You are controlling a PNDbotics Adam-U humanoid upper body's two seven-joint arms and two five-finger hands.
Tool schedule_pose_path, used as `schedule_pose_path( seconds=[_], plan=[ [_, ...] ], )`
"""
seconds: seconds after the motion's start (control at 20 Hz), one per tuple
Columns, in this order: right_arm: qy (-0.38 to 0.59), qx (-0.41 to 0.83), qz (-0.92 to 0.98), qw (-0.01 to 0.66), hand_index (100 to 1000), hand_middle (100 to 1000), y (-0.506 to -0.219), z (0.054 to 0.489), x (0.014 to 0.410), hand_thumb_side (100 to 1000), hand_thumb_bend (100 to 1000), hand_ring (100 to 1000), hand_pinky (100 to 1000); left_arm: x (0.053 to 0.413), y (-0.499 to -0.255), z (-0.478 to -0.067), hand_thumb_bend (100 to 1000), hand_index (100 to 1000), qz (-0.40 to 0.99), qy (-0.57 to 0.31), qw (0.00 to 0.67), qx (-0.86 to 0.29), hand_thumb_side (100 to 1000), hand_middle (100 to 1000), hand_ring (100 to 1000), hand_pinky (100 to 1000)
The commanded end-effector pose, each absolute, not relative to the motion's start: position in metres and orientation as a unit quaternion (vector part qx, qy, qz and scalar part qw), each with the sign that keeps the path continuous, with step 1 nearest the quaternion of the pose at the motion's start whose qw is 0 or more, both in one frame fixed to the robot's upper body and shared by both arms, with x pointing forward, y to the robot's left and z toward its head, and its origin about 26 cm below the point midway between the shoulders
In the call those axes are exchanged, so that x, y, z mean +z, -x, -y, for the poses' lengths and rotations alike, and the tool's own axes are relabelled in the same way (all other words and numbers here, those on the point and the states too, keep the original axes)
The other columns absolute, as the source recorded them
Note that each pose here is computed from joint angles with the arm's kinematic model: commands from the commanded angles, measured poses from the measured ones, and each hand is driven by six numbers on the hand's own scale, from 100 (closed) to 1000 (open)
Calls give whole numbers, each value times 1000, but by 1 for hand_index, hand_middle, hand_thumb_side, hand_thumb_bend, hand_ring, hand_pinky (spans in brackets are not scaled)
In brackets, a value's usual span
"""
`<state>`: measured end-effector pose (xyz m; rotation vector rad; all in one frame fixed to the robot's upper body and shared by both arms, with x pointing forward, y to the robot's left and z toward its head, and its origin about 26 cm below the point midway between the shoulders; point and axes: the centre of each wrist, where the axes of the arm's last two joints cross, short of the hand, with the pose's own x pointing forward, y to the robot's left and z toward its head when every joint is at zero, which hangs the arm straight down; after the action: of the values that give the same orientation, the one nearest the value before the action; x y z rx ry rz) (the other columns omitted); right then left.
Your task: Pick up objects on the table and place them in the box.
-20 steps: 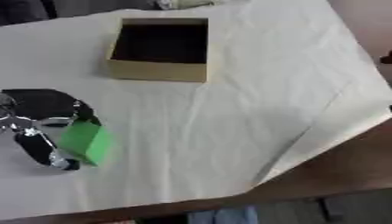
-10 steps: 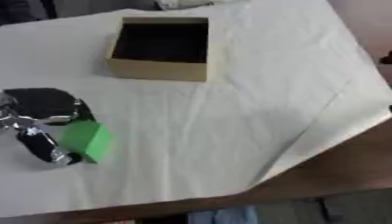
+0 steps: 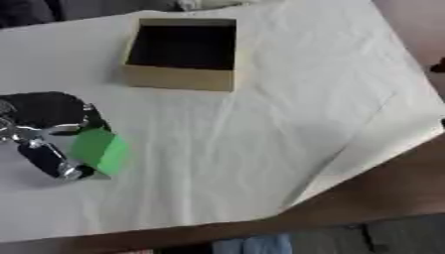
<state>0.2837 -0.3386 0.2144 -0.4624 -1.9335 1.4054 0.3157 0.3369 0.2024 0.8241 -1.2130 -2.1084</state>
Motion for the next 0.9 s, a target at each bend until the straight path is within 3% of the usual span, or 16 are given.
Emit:
schedule_pose_path(
  seconds=[0.05,0.4,0.9],
  plan=[
    [186,554,740,332,1000,887,-281,339,224,162,100,1000,886,239,-310,-338,100,644,458,-341,255,-780,330,407,467,621],
    [180,558,739,331,1000,887,-281,337,224,164,100,1000,886,289,-316,-335,100,645,499,-375,241,-743,319,408,468,624],
    [163,565,741,323,1000,885,-284,331,224,176,100,1000,885,320,-362,-335,100,649,537,-426,281,-672,314,416,476,636]
  ],
)
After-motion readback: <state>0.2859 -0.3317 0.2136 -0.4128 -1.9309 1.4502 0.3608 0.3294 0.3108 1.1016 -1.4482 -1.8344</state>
